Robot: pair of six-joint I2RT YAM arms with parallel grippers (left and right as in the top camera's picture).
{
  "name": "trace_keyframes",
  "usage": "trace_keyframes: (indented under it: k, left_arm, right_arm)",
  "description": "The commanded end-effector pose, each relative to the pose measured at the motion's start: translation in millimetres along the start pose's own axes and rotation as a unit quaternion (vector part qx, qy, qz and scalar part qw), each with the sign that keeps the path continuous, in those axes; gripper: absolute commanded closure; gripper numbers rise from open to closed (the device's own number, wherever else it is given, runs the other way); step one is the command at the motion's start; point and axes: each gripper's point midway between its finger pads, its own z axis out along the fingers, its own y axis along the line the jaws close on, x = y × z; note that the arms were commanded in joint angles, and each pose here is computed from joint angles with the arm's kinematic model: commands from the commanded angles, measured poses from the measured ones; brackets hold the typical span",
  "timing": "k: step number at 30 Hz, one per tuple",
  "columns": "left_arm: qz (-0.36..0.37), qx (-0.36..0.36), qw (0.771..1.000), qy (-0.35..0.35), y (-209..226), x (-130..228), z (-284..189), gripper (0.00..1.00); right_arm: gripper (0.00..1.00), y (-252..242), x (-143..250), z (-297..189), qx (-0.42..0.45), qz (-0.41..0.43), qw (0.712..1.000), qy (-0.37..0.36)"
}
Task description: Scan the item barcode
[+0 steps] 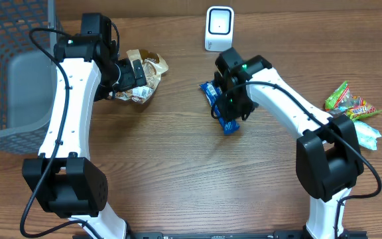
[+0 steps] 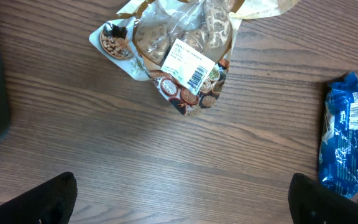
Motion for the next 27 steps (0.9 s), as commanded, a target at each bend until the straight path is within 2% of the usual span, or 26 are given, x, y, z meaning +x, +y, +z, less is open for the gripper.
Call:
trace_keyframes:
  k: [1, 4, 7, 12, 18, 20, 27]
  left_arm:
    - [0.0, 0.002, 1.0, 0.007, -2.8, 2.3, 4.4, 0.0]
    - [0.0, 0.002, 1.0, 0.007, -2.9, 2.2, 4.4, 0.0]
    - [0.0, 0.002, 1.0, 0.007, -3.0, 2.3, 4.4, 0.0]
    - [0.0, 0.002, 1.0, 0.007, -2.9, 2.3, 4.4, 0.0]
    - [0.0, 0.002, 1.0, 0.007, -2.9, 2.3, 4.4, 0.0]
    - [0.0, 0.002, 1.0, 0.007, -3.4, 2.5, 4.4, 0.0]
    - [0.0, 0.002, 1.0, 0.007, -3.3, 2.4, 4.4, 0.0]
  right_arm:
    - [0.63, 3.3, -19.1, -18.5, 0.034, -0.036, 0.998, -0.038]
    - [0.73, 18.8, -24.7, -15.9, 0.04, -0.077, 0.995, -0.051]
    - [0.74, 24.6, -24.5, -6.9, 0.089, -0.101, 0.989, -0.055]
    - [0.66, 18.9, -23.8, 11.2, 0.203, -0.128, 0.969, -0.055]
    - [0.55, 1.9, -34.0, 20.6, 0.266, -0.121, 0.953, -0.079]
    - [0.51, 0.4, -39.5, 20.4, 0.269, -0.116, 0.952, -0.092]
    - [0.53, 7.0, -43.0, 25.9, 0.249, -0.116, 0.956, -0.1]
